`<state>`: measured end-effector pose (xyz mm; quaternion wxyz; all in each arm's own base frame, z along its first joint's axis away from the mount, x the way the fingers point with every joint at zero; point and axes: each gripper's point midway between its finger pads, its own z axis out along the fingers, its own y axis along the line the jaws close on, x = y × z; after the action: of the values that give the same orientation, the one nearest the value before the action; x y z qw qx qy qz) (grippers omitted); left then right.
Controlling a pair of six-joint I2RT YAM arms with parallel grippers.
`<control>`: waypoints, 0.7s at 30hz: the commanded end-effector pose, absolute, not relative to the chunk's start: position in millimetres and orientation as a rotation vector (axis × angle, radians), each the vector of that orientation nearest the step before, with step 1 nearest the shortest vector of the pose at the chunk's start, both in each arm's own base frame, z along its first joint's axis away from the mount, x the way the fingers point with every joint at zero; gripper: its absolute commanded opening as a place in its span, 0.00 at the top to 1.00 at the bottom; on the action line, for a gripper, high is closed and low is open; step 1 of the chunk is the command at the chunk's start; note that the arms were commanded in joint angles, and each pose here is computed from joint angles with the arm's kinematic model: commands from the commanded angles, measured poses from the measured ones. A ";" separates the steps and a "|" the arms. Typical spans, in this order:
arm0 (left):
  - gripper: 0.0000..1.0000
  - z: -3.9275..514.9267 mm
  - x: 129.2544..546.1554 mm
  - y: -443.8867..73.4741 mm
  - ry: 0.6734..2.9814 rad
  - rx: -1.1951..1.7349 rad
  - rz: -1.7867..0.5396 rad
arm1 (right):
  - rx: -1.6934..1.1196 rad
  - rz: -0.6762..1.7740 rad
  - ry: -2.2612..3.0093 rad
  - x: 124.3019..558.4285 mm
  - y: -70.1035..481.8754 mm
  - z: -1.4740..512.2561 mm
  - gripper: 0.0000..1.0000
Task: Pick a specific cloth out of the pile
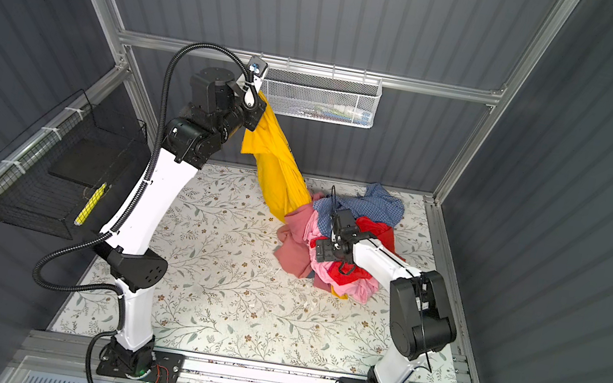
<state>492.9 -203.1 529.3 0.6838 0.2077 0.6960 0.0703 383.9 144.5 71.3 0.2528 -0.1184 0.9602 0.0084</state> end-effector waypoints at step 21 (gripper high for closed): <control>1.00 652.0 424.2 -155.7 1.201 0.277 -0.058 | -0.411 -0.003 2.453 389.8 157.9 165.1 0.01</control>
<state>418.7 -142.4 657.5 0.8129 0.1232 0.5688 0.0238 386.1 142.2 122.5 0.2761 -0.1331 0.9518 -0.0147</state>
